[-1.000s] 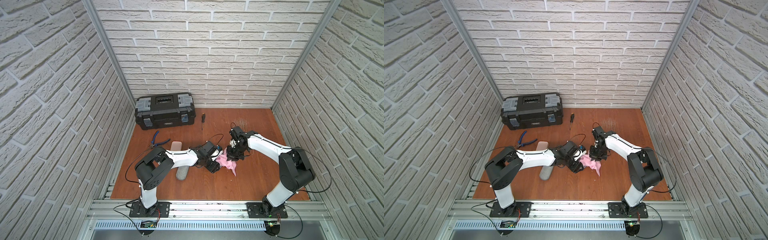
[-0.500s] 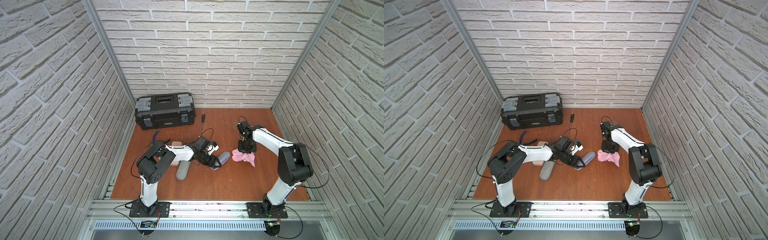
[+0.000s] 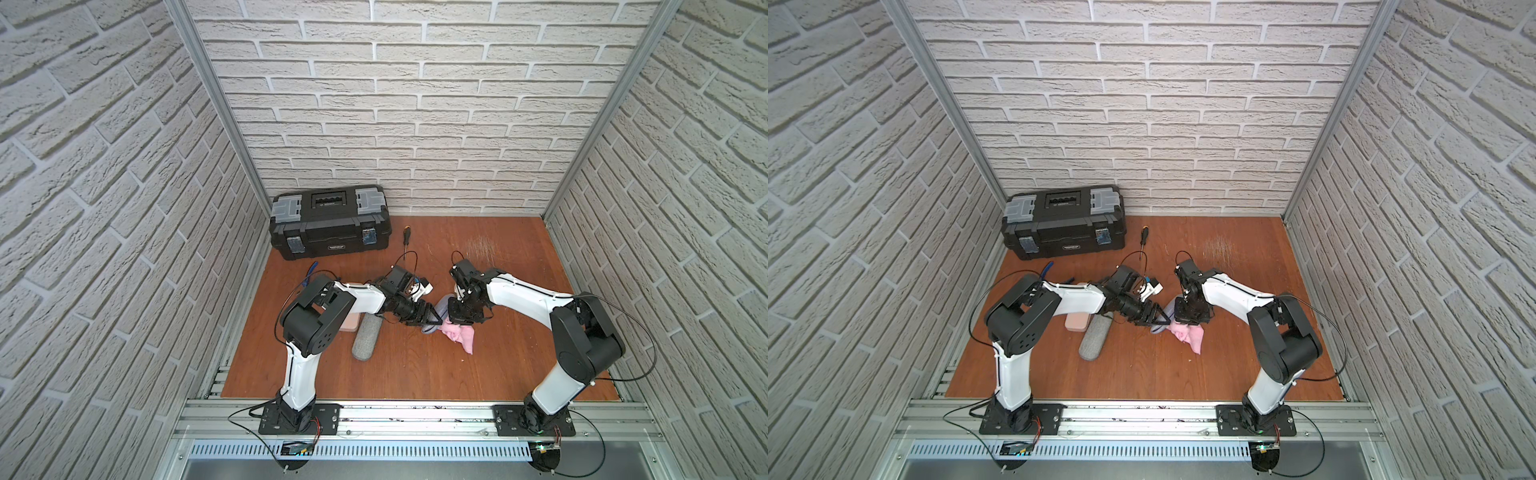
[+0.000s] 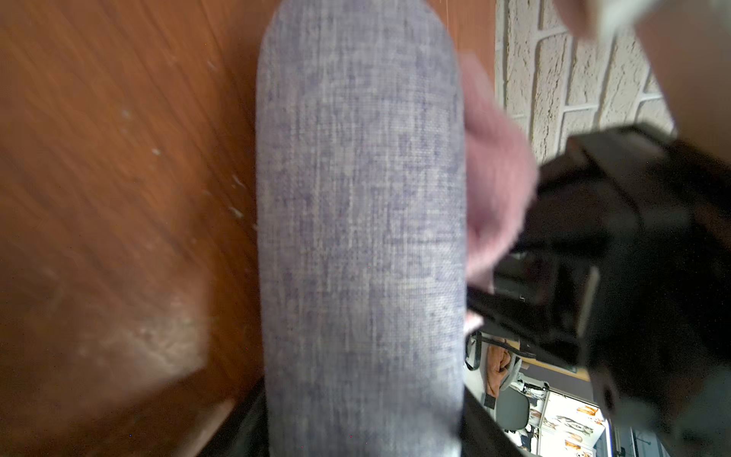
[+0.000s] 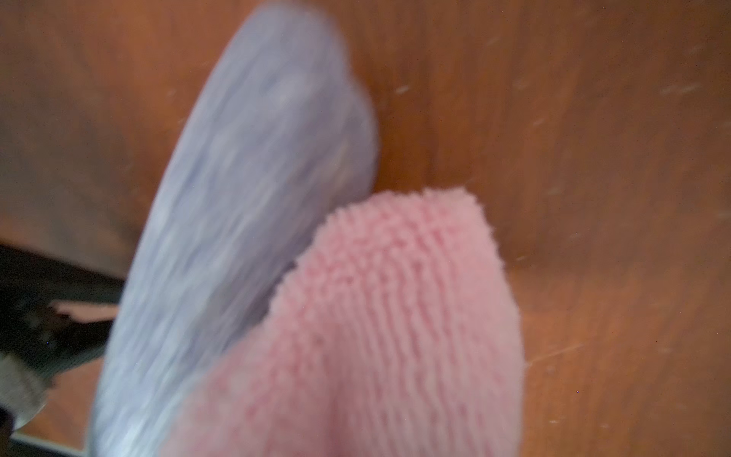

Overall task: Wipe the eyeglass case
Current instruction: Wipe the dirt from the eyeglass case.

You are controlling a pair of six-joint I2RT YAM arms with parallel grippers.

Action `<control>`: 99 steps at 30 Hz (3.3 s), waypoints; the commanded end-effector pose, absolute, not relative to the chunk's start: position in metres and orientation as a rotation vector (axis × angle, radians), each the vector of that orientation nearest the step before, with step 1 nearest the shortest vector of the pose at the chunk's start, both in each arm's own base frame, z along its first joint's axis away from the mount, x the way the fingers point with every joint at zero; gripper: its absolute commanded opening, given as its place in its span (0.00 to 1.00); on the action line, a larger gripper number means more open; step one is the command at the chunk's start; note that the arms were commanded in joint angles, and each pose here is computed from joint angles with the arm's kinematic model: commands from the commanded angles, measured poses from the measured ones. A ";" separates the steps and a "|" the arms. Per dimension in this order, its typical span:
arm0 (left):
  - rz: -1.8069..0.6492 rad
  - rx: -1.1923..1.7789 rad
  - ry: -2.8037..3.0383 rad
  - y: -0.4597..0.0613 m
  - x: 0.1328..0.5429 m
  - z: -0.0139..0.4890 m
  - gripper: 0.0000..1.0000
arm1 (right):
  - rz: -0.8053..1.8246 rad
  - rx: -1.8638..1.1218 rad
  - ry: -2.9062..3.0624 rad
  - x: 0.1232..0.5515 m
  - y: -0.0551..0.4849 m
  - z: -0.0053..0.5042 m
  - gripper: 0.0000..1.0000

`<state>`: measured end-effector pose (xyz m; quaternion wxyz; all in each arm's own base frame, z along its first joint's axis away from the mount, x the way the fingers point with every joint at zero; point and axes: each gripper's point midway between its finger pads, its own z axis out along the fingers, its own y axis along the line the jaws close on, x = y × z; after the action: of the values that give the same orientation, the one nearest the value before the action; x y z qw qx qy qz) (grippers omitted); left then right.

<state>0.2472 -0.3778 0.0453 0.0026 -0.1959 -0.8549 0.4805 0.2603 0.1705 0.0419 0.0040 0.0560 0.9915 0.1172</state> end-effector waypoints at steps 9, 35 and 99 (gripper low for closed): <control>1.399 -0.493 -2.704 -0.378 0.252 0.020 0.30 | 0.965 -0.002 2.999 0.224 0.229 0.119 0.02; 1.439 -0.511 -2.729 -0.386 0.254 0.024 0.28 | 0.919 -0.072 3.017 0.233 0.229 0.116 0.02; 0.417 -1.569 -3.182 -0.352 0.238 0.015 0.50 | 0.474 0.382 2.959 0.292 0.151 0.089 0.02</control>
<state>0.2392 -0.3727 0.0267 -0.2115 -0.4071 -0.8735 0.1630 0.2801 0.1363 0.0942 0.0480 0.1237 0.9803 0.1462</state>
